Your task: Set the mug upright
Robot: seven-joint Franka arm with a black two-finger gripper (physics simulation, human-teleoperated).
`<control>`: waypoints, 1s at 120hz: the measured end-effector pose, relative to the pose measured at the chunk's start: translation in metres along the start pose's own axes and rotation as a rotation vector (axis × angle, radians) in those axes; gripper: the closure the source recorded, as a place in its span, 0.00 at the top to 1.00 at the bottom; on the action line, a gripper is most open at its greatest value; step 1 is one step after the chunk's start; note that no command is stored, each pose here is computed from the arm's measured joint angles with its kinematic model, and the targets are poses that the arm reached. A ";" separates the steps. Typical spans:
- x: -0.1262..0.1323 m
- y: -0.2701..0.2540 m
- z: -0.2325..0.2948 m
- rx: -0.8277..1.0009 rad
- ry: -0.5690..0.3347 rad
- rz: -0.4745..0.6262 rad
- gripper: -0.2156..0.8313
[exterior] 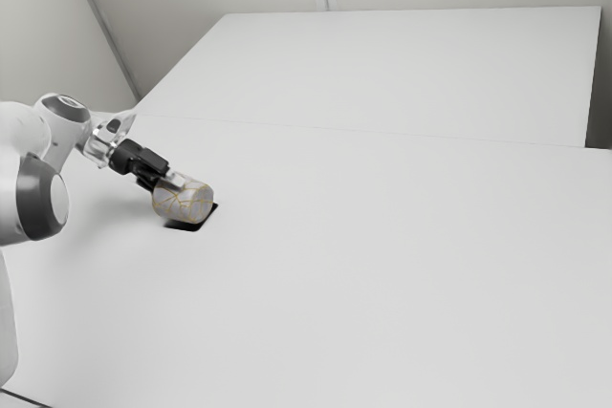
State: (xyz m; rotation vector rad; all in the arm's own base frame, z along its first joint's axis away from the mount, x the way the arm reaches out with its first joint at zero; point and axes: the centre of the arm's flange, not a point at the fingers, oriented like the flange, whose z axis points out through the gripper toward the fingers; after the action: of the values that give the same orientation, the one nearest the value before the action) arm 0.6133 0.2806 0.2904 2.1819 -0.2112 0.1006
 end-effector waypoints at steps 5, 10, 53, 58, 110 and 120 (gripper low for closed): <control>0.000 0.001 0.000 -0.010 0.006 0.005 0.52; 0.001 0.002 0.000 -0.018 0.011 0.010 0.48; -0.002 0.004 -0.002 -0.073 0.052 0.026 0.14; -0.002 0.004 -0.002 -0.078 0.056 0.028 0.12; 0.004 0.033 -0.009 -0.082 0.085 0.054 0.04; 0.013 0.070 -0.002 -0.046 0.072 0.077 0.04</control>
State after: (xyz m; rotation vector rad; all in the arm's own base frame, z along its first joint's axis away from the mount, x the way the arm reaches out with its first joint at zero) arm 0.6125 0.2405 0.3493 2.1203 -0.2546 0.2156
